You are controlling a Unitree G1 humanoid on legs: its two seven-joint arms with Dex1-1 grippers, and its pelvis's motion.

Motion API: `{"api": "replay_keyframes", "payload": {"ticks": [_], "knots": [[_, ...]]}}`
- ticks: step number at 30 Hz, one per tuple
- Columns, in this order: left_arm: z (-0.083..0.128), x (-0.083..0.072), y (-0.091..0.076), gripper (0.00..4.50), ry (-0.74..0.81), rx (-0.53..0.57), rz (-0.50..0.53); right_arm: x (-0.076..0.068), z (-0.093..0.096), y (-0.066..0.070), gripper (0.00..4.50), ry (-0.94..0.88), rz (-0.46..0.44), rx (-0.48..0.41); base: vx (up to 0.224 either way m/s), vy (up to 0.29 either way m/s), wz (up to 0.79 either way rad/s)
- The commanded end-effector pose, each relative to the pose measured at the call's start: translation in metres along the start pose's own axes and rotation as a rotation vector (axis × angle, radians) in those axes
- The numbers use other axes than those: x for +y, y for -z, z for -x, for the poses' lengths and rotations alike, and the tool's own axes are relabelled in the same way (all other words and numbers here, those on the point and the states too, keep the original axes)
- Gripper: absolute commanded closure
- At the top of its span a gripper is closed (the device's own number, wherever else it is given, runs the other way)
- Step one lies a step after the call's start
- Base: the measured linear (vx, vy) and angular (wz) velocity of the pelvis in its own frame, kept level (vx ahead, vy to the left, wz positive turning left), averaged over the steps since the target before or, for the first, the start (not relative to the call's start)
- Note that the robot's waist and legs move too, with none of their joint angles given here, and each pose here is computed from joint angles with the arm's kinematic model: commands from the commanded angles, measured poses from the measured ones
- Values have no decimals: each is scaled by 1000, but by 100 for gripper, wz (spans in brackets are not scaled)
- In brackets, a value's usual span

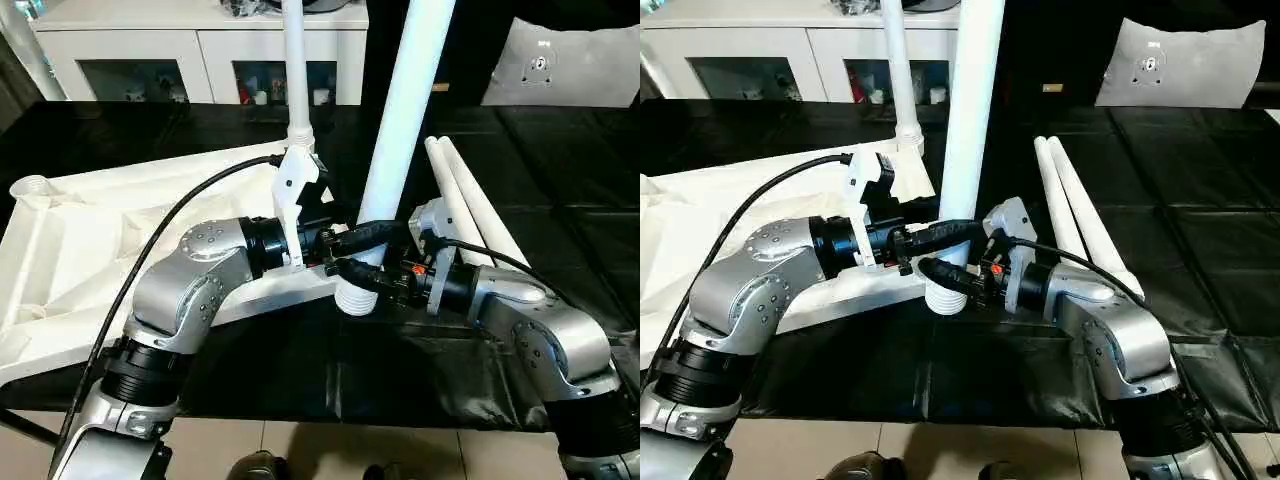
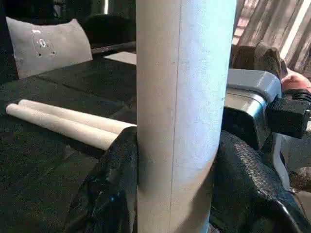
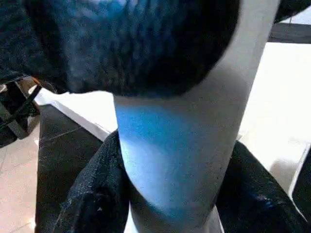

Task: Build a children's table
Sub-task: Insert table leg to table base

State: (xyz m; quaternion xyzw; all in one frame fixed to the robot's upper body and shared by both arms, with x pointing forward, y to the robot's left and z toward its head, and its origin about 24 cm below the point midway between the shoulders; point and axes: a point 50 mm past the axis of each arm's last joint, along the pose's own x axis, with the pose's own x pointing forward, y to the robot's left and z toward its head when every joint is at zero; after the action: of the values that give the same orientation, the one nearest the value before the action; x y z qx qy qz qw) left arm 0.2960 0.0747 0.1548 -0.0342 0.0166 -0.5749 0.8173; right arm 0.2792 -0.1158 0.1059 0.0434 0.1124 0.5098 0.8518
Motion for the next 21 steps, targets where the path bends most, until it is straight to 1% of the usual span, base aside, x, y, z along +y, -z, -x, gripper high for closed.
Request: {"api": "replay_keyframes", "payload": {"ticks": [1, 2, 3, 5, 7, 8, 9, 10, 12, 15, 17, 18, 21], "knots": [[-2, -5, -9, 263, 31, -31, 5, -3, -1, -1, 259, 22, -4, 3, 0, 0, 0], [-2, -5, -11, 263, 39, -51, 31, -6, -1, 0, 259, 43, -10, 4, 0, 0, 0], [-1, -5, -12, 228, 42, -59, 37, -7, -1, 0, 259, 52, -12, 4, 0, 0, 0], [-1, -5, -16, 193, 35, -88, 46, -7, -1, 1, 259, 47, -24, -3, 0, 0, 0], [-1, -6, -19, 183, 42, -110, 54, -6, -1, 2, 259, 46, -25, -1, 0, 0, 0], [-2, -8, -22, 170, 54, -138, 61, -5, -2, 2, 259, 43, -23, -2, 0, 0, 0], [-2, -8, -22, 158, 54, -138, 61, -5, -2, 2, 259, 43, -23, -2, 0, 0, 0], [-3, -12, -26, 149, 80, -184, 94, -4, -2, 3, 259, 45, -14, -8, 0, 0, 0], [-4, -17, -30, 136, 107, -226, 125, -3, -4, 2, 259, 46, 0, -23, 0, 0, 0], [-6, -20, -31, 108, 111, -236, 133, -3, -6, 2, 259, 73, 4, -33, 0, 0, 0], [-8, -21, -29, 94, 105, -234, 136, -3, -7, 3, 259, 73, 7, -18, 0, 0, 0], [-10, -22, -27, 82, 101, -244, 153, -3, -9, 4, 259, 73, 8, -10, 0, 0, 0], [-14, -22, -25, 62, 85, -239, 168, -2, -11, 3, 259, 65, 17, -18, 0, 0, 0]]}}
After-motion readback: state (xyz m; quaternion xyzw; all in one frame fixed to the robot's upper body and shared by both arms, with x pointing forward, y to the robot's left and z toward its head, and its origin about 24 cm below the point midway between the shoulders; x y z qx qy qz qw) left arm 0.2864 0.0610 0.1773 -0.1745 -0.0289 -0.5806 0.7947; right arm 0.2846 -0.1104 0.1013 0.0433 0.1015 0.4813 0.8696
